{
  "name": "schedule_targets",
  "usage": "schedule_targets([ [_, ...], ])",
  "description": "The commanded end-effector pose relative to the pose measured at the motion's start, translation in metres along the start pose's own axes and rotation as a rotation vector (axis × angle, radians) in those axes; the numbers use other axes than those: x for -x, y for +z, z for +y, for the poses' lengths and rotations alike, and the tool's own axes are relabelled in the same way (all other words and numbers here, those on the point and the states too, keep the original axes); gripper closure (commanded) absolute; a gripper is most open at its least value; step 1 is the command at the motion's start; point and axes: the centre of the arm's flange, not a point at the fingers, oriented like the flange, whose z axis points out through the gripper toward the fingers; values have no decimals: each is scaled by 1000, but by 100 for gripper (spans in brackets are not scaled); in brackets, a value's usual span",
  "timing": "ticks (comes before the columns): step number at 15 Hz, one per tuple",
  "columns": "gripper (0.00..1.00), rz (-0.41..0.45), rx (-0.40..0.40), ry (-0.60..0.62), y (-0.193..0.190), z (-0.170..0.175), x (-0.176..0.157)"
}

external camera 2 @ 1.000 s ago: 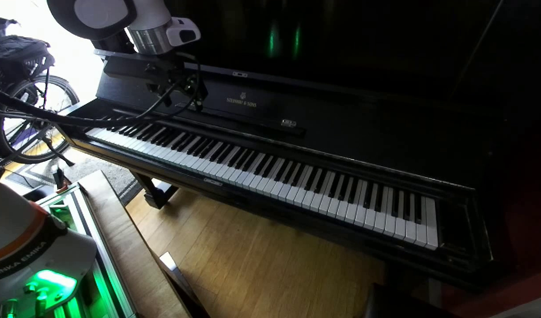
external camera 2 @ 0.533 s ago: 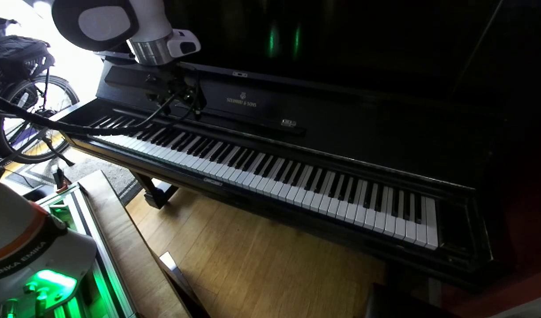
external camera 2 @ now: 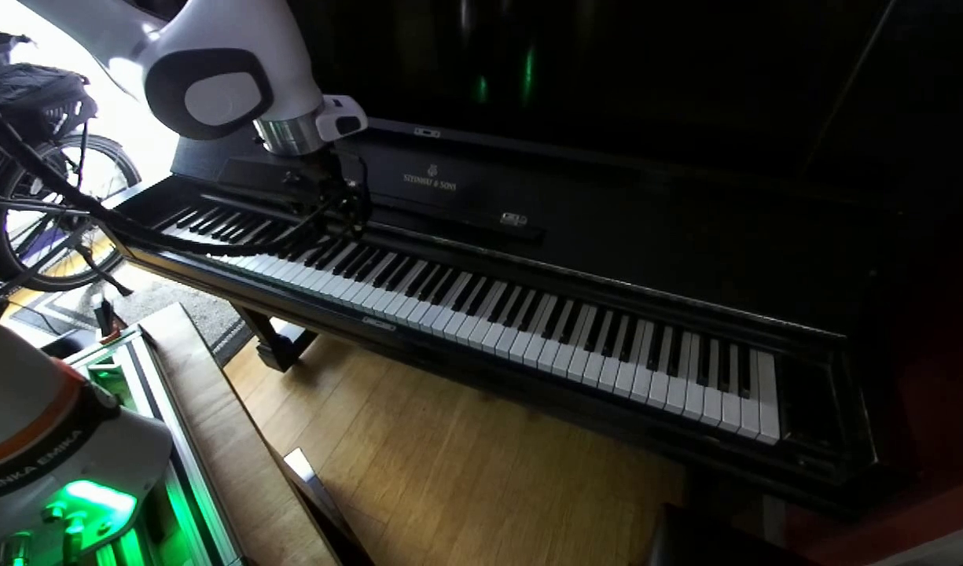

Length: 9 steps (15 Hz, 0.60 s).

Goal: Press the key on the piano

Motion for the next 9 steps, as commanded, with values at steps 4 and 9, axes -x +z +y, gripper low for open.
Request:
schedule_targets([
  [4, 84, -67, -20, -10, 66, -12, 22],
  [9, 100, -83, -34, -15, 96, -10, 27],
])
